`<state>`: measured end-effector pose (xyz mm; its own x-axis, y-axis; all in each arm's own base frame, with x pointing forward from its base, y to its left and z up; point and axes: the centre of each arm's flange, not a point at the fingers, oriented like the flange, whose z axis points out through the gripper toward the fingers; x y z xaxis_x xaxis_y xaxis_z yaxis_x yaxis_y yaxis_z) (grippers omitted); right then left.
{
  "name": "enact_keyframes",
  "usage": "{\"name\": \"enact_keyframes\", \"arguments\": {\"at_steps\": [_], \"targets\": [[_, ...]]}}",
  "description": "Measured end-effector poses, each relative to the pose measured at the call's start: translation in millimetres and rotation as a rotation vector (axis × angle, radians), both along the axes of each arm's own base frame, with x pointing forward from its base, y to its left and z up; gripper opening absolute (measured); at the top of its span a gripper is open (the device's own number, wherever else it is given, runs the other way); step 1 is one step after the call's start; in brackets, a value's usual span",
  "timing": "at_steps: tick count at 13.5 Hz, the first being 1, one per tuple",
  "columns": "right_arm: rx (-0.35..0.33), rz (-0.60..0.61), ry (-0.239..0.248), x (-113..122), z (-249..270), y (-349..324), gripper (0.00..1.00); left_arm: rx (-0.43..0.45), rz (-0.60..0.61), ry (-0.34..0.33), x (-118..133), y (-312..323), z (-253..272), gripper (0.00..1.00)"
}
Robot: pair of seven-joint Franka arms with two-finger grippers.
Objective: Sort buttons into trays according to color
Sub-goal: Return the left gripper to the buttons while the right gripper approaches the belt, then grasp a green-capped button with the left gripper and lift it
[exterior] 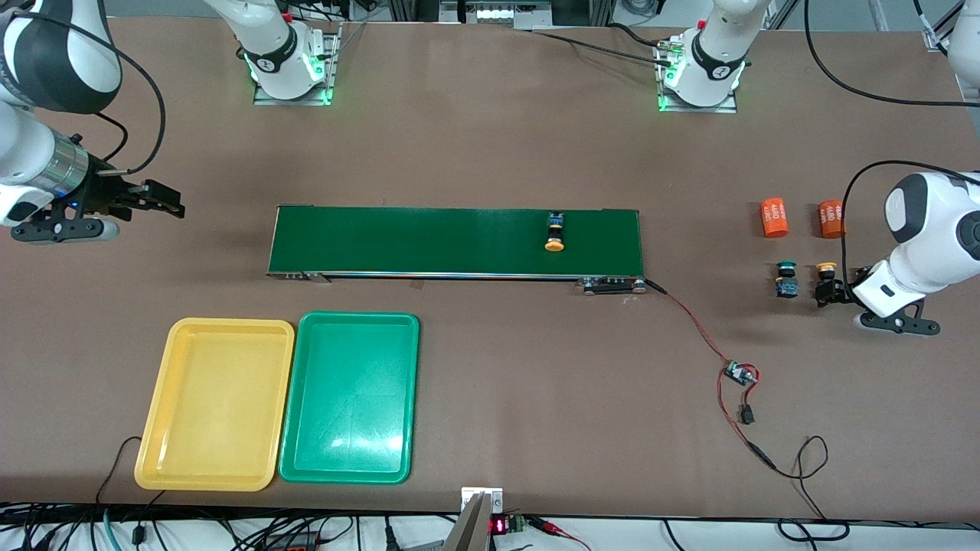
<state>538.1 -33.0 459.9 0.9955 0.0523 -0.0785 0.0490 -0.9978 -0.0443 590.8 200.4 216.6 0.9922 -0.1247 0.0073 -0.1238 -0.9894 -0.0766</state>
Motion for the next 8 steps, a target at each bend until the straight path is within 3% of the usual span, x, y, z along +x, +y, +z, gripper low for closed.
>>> {"name": "enact_keyframes", "arguments": {"at_steps": [5,7,8], "targets": [[-0.007,-0.012,-0.006,-7,-1,36,1.00,-0.071,0.065,0.061,-26,33,-49,1.00],[-0.011,-0.019,-0.006,-8,-1,59,1.00,-0.077,0.061,0.065,-26,30,-52,0.95],[-0.012,-0.017,-0.006,-9,-1,71,1.00,-0.078,0.059,0.069,-26,28,-52,0.87]]}}
